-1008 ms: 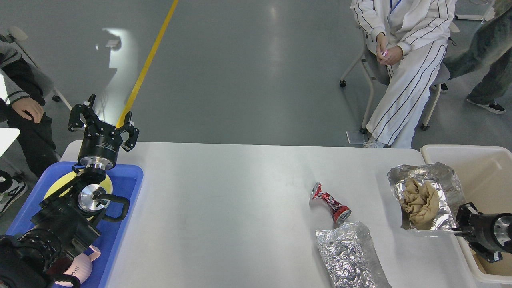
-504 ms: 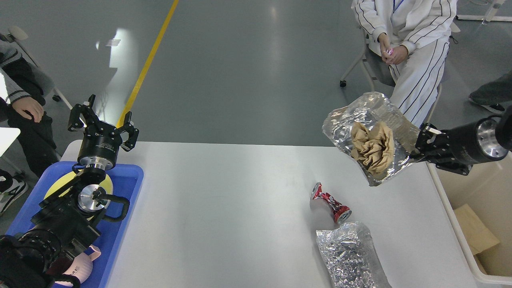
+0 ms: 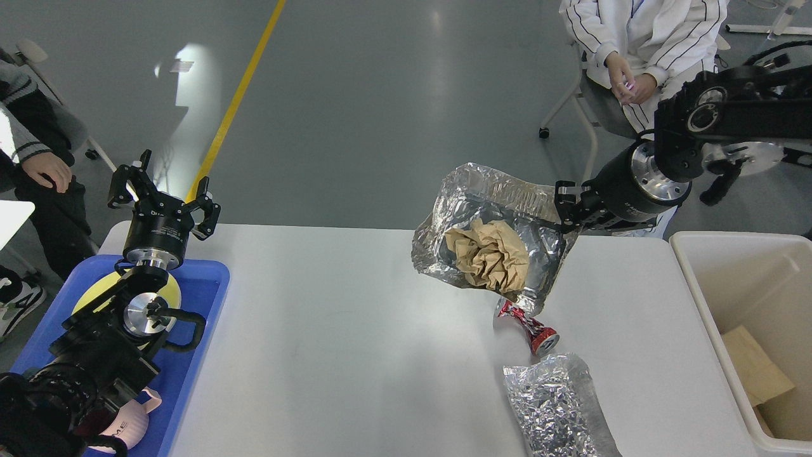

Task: Tidy desktop
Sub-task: 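Carry the foil bag over the white bin and release it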

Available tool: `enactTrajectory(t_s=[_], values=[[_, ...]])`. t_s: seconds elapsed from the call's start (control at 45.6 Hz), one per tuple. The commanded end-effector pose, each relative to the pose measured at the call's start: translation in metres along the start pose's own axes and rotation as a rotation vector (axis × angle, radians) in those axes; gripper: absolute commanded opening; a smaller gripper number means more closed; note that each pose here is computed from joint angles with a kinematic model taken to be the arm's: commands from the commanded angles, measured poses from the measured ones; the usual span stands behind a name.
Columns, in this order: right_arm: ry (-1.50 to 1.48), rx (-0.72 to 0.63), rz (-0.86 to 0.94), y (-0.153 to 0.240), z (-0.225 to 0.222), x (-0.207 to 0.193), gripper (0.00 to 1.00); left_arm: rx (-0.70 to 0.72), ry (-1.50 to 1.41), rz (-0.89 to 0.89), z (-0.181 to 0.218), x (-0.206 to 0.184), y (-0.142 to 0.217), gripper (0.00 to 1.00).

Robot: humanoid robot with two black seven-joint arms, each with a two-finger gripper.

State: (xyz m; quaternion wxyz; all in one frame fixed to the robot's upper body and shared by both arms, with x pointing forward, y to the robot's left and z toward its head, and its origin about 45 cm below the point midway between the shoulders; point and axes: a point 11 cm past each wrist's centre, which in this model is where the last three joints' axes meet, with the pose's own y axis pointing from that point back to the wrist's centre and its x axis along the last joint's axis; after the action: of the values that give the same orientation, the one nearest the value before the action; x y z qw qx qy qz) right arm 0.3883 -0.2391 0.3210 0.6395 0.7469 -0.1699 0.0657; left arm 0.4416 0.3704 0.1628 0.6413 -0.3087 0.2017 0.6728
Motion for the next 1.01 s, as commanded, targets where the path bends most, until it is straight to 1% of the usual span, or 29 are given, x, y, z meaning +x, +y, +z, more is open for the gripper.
enactTrajectory(t_s=[0.0, 0.11, 0.219, 0.351, 0.46, 0.57, 0.657, 0.789, 0.986], values=[[0.011, -0.013, -0.011, -0.003, 0.000, -0.003, 0.00, 0.000, 0.003, -0.002, 0.000, 0.000, 0.000, 0.97], [-0.035, -0.063, -0.005, -0.007, 0.028, -0.003, 0.00, 0.000, 0.003, -0.002, 0.000, 0.000, 0.000, 0.97], [-0.153, -0.097, -0.003, -0.011, 0.077, -0.005, 0.00, -0.001, 0.002, -0.002, 0.000, 0.000, 0.000, 0.97], [-0.345, -0.152, 0.028, -0.021, 0.152, -0.012, 0.00, -0.001, 0.002, -0.002, 0.000, 0.000, 0.000, 0.97], [-0.500, -0.240, 0.094, -0.029, 0.221, -0.020, 0.00, -0.002, 0.003, -0.001, 0.001, 0.000, 0.000, 0.97], [-0.612, -0.344, 0.185, -0.035, 0.280, -0.024, 0.00, -0.001, 0.002, -0.002, 0.000, 0.000, 0.000, 0.97], [-0.684, -0.424, 0.240, -0.044, 0.319, -0.036, 0.00, -0.001, 0.002, -0.002, 0.000, 0.000, 0.000, 0.97], [-0.777, -0.519, 0.333, -0.059, 0.364, -0.054, 0.00, -0.002, 0.003, -0.001, 0.001, 0.000, 0.000, 0.97], [-0.874, -0.710, 0.476, -0.088, 0.425, -0.105, 0.00, -0.001, 0.002, -0.002, 0.000, 0.000, 0.000, 0.97]])
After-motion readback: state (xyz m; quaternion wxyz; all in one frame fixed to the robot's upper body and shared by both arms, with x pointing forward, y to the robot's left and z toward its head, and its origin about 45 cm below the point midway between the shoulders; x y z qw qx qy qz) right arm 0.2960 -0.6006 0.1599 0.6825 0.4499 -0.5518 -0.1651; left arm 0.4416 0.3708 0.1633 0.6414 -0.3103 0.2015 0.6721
